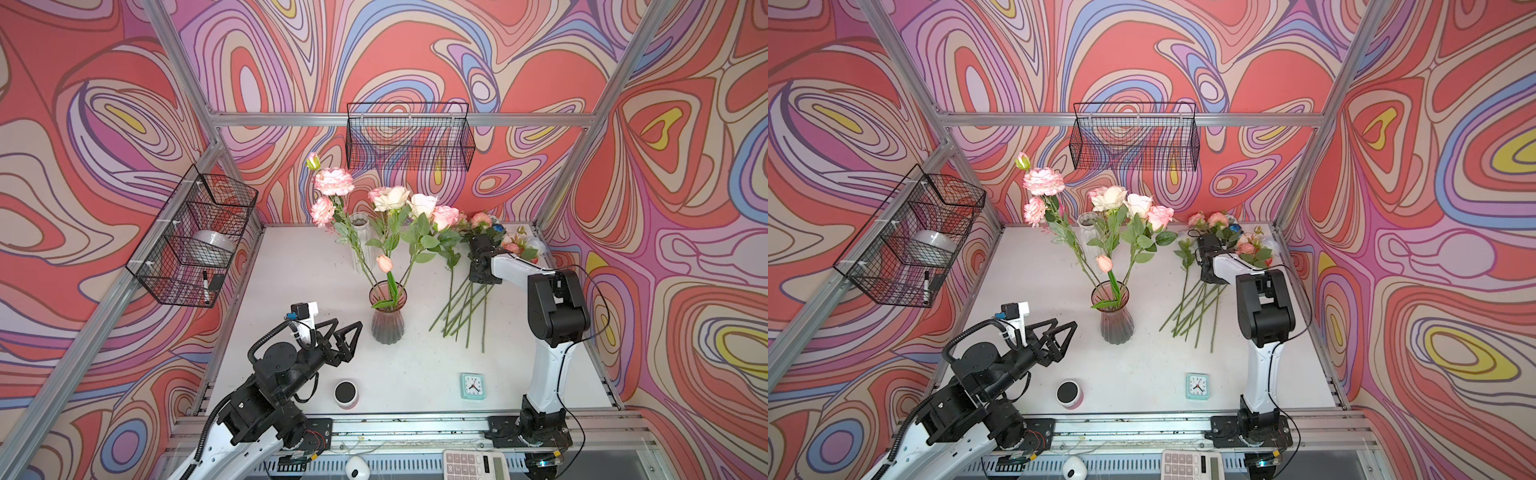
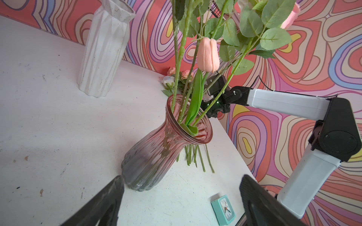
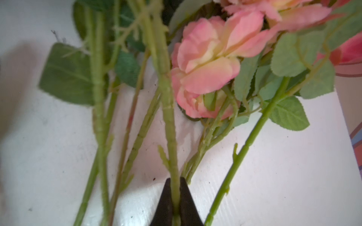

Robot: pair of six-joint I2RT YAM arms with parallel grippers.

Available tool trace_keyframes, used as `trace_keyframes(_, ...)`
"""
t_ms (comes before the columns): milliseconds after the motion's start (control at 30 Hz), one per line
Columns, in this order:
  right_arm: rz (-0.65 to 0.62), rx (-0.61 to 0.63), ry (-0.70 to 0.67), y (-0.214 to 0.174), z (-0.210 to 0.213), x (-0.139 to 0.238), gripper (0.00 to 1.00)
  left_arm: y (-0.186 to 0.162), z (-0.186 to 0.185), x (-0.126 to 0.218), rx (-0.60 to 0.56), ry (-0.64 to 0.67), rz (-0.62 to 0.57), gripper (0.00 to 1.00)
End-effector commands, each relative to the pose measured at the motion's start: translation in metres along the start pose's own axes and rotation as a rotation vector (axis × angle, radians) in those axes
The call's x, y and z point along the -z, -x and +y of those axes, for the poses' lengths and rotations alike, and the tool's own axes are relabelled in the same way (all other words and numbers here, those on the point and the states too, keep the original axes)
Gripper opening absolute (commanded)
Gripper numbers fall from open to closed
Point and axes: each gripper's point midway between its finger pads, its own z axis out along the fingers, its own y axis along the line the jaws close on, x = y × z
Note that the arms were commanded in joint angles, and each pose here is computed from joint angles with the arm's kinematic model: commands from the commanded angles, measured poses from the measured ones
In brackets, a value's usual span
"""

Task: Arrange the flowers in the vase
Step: 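Close the right gripper on a pink spray rose stem in the pile, then lift the pink spray rose upright out of the pile with the right gripper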

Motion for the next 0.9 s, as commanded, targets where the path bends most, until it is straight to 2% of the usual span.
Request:
trace_keyframes(0,-0.077,-0.036,0.004,0.017,-0.01,0.025,0.01,-0.006,0.004,-0.002,0.008,0.011,0.019,0.94)
trace_keyframes(300,-0.144,-0.106,0.077,0.022,-0.021,0.07,0.0,-0.002,0.0,-0.002,0.013,-0.005,0.013,0.94)
trace_keyframes(500,-0.223,-0.174,0.168,0.023,-0.031,0.115,0.0,0.001,-0.004,0.002,0.019,-0.014,0.008,0.94)
trace_keyframes(733,-0.379,-0.23,0.272,0.025,-0.048,0.196,0.0,0.01,-0.008,0.008,0.019,-0.026,-0.024,0.94)
trace_keyframes(867,-0.501,-0.245,0.399,0.031,-0.051,0.253,0.0,0.009,-0.005,0.012,0.002,-0.002,-0.011,0.94)
